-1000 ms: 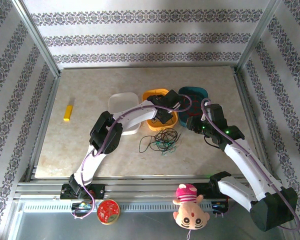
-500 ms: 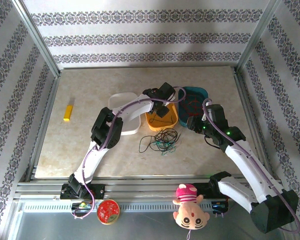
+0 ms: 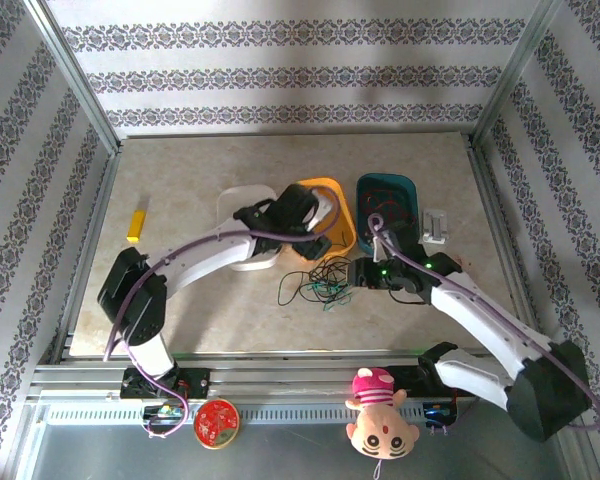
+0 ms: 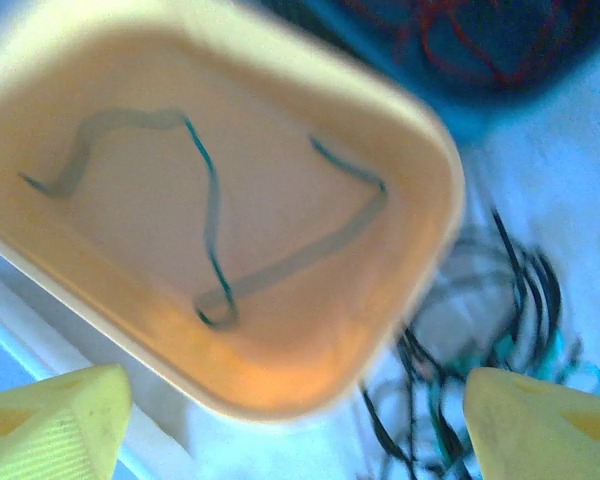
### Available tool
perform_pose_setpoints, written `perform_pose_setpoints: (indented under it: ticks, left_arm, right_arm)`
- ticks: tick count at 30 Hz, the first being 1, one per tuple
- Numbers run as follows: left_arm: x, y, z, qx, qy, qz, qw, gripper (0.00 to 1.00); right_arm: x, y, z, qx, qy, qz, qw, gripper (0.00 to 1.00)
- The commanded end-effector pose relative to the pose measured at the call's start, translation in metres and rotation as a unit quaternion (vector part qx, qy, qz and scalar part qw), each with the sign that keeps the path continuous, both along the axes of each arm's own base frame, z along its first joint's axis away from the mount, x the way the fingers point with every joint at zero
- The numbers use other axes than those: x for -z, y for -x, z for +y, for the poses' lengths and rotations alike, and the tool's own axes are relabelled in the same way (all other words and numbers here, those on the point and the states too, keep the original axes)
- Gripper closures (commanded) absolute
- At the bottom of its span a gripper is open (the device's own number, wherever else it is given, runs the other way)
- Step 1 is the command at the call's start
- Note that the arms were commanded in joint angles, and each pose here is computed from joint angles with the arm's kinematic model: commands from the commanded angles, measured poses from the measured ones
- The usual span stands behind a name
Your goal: Untangle the cables
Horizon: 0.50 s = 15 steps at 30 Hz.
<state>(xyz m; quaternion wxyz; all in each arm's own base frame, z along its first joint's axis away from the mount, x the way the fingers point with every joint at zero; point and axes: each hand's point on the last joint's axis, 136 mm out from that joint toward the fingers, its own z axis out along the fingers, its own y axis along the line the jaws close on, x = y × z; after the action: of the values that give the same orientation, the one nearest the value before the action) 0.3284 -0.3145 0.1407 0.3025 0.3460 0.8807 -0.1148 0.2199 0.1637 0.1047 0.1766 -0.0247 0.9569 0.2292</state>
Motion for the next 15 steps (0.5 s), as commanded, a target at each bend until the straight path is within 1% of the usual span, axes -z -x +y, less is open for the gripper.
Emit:
perform_pose_setpoints:
  ticks: [1,4,6,7,8,12,15]
  left_arm:
    - [0.037,0.035,-0.008,0.0,0.04,0.058,0.997,0.15]
    - [0.042,0.039,-0.006,-0.024,0.054,0.043,0.997,0.18]
    - [0.042,0.037,-0.005,-0.039,0.066,0.036,0.996,0.23]
    - [0.042,0.037,-0.006,-0.044,0.07,0.033,0.996,0.27]
    - [0.041,0.036,-0.007,-0.044,0.075,0.031,0.996,0.29]
    - [0.043,0.037,-0.012,-0.036,0.077,0.033,0.996,0.31]
    - [0.046,0.04,-0.016,-0.025,0.073,0.041,0.996,0.36]
  right_arm:
    - [0.017,0.014,0.02,-0.054,-0.02,0.04,0.998,0.5]
    - [0.026,0.007,0.024,-0.054,-0.011,0.048,0.997,0.51]
    - [0.027,0.002,0.028,-0.056,-0.012,0.048,0.997,0.51]
    - [0.028,-0.001,0.03,-0.057,-0.01,0.048,0.997,0.5]
    - [0.03,-0.003,0.03,-0.056,-0.006,0.049,0.997,0.5]
    - [0.041,-0.008,0.029,-0.054,0.014,0.065,0.996,0.5]
    - [0.049,-0.011,0.031,-0.057,0.024,0.077,0.995,0.51]
